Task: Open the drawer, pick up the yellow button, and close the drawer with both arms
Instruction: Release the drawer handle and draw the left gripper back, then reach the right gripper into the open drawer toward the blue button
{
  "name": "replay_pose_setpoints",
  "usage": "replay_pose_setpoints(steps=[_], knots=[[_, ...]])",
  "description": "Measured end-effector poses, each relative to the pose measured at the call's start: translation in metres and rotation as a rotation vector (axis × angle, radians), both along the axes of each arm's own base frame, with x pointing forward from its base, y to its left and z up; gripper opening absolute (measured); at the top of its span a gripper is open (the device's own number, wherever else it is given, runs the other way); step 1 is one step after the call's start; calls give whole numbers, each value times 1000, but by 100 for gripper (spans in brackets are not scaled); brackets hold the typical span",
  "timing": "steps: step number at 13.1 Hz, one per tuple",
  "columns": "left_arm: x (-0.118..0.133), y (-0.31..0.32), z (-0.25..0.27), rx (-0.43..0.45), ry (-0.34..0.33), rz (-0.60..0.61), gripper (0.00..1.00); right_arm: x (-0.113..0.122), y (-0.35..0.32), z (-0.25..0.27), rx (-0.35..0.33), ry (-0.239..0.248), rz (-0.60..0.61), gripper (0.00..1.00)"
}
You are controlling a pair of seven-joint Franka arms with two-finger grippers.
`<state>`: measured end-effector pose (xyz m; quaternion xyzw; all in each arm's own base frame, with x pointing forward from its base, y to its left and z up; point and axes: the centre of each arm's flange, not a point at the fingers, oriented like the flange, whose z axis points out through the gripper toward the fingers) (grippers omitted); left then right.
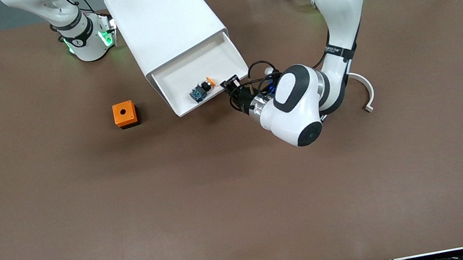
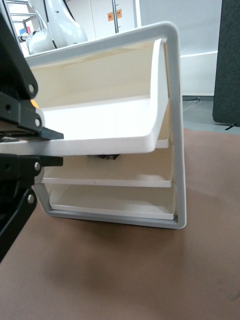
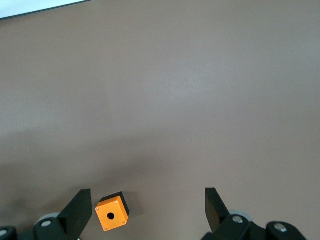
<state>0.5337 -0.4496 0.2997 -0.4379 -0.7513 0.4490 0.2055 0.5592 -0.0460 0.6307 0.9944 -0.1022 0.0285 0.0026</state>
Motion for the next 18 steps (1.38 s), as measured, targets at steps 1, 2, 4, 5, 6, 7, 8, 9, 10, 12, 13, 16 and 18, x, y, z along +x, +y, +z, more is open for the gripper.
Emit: replay_pose_setpoints(steps=[1,2,4,5,6,7,8,9,10,12,13,16,18], knots=[[4,1,-1,2,-16,15,30,0,0,0,0,0,0,100],[9,5,-1,5,-27,30,42,0,0,0,0,1,0,100],[26,23,2,3,-43,65,66,1,-1,-3,0,5,-2,100],[39,36,6,-3,-59,87,78,2,-3,-5,0,9,-5,100],[53,51,13,-14,-81,108,87,3,-4,-7,0,13,-8,100],[68,69,21,-32,-117,121,99,4,-5,-9,0,18,-12,100],[83,89,32,-59,-172,119,100,4,-5,-12,1,27,-25,100],[96,110,44,-87,-240,101,100,3,-2,-14,4,41,-61,100],[105,129,60,-108,-314,70,100,3,5,-16,8,54,-122,99],[116,160,93,-146,-432,22,100,3,42,-21,12,70,-273,100],[121,176,103,-161,-472,10,100,3,68,-26,10,79,-341,100],[128,210,105,-170,-578,-119,100,-5,147,-40,3,97,-507,100],[124,215,118,-159,-682,-286,100,-10,191,-51,12,100,-613,100]])
